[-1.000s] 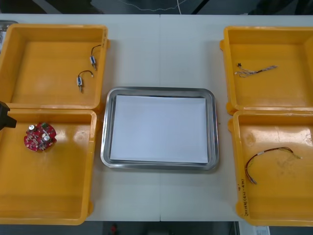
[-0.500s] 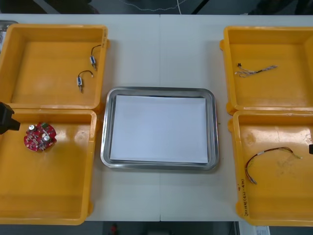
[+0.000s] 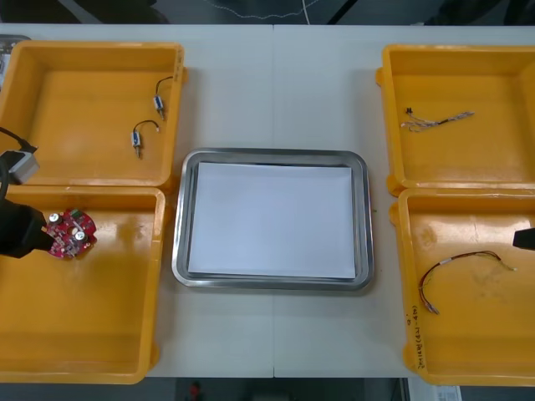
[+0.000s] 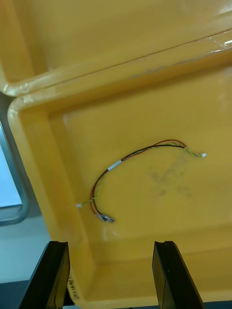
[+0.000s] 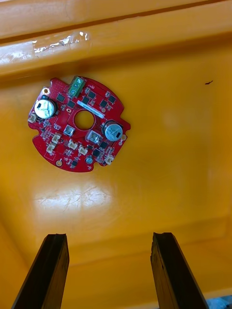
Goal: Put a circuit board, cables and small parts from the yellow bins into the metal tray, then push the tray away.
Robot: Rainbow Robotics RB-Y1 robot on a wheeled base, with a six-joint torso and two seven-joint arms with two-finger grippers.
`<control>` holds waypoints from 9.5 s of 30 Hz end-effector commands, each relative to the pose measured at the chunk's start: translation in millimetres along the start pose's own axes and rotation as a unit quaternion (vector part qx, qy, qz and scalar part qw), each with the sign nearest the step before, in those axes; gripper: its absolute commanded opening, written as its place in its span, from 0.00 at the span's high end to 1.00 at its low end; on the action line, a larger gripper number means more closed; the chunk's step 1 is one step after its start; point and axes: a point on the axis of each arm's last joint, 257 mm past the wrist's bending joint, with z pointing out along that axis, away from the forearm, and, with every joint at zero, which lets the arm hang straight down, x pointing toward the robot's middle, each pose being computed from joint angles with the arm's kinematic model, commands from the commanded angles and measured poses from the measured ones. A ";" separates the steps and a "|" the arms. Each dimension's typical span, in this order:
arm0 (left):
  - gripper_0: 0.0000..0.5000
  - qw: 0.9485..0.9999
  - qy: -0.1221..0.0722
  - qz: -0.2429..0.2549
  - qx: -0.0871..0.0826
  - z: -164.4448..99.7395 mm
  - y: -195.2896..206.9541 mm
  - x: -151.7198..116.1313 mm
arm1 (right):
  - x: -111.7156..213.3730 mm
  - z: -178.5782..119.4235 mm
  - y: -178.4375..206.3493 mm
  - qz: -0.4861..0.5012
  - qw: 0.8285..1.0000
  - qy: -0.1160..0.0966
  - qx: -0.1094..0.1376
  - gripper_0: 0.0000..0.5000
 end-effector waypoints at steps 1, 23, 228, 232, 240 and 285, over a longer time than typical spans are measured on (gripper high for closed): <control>0.00 0.995 0.008 0.102 -0.012 4.3 12.5 13.9 | -11.8 2.2 12.5 0.030 1.000 0.001 -0.005 0.00; 0.00 0.983 -0.093 0.158 0.015 59.4 -12.0 -22.0 | -17.5 60.0 5.2 0.225 0.974 -0.010 0.020 0.00; 0.00 0.945 -0.105 0.304 0.066 87.4 -282.8 -74.5 | -26.2 -42.9 -25.7 -0.043 0.998 -0.011 0.033 1.00; 0.00 0.945 -0.109 0.300 0.068 84.3 -283.8 -77.1 | -21.5 -45.3 -17.4 -0.120 0.992 -0.015 0.034 1.00; 0.00 0.949 -0.125 0.283 0.068 58.4 -281.6 -89.4 | -12.9 -45.6 -10.7 -0.251 0.967 0.004 0.050 1.00; 0.00 0.990 -0.138 -0.013 0.021 -53.9 -95.2 -201.9 | 23.6 -5.9 188.3 -0.635 0.768 0.027 -0.075 1.00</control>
